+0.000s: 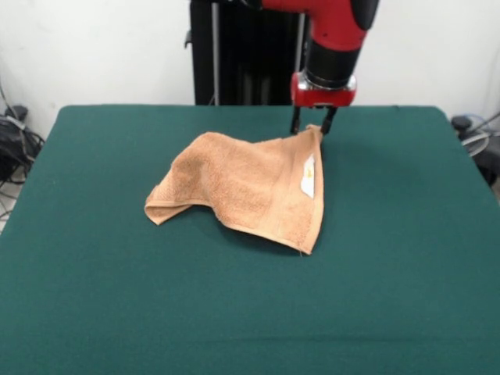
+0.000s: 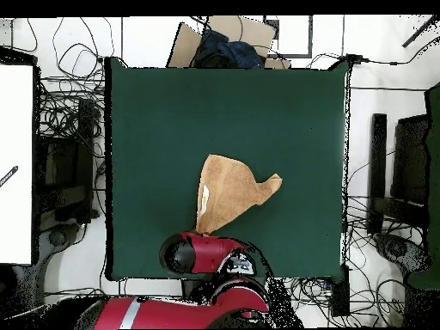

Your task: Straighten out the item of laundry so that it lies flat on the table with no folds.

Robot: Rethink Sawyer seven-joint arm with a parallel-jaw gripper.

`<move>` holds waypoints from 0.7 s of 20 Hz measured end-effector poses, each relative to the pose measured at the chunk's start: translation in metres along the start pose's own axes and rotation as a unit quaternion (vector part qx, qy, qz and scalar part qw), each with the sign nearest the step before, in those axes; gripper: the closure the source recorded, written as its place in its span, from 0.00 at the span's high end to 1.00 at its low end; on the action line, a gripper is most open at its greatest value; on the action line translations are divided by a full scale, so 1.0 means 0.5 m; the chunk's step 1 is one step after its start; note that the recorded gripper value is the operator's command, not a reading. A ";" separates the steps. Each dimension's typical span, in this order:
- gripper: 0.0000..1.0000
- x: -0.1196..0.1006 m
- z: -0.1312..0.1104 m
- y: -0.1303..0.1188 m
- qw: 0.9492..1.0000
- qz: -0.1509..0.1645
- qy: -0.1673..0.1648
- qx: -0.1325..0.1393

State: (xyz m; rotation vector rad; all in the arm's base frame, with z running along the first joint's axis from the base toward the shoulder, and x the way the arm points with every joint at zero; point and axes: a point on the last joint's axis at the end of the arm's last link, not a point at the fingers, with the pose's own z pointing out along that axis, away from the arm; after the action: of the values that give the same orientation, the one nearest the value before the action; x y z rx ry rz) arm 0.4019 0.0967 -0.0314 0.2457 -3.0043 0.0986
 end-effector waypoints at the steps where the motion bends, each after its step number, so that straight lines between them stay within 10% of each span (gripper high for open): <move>1: 1.00 0.002 0.004 0.001 1.000 0.000 0.000 0.000; 14: 1.00 0.010 0.022 0.005 1.000 -0.001 -0.002 -0.001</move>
State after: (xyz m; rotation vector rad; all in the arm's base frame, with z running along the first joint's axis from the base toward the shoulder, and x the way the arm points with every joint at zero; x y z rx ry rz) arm 0.3954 0.0974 -0.0417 0.2497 -3.0068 0.0959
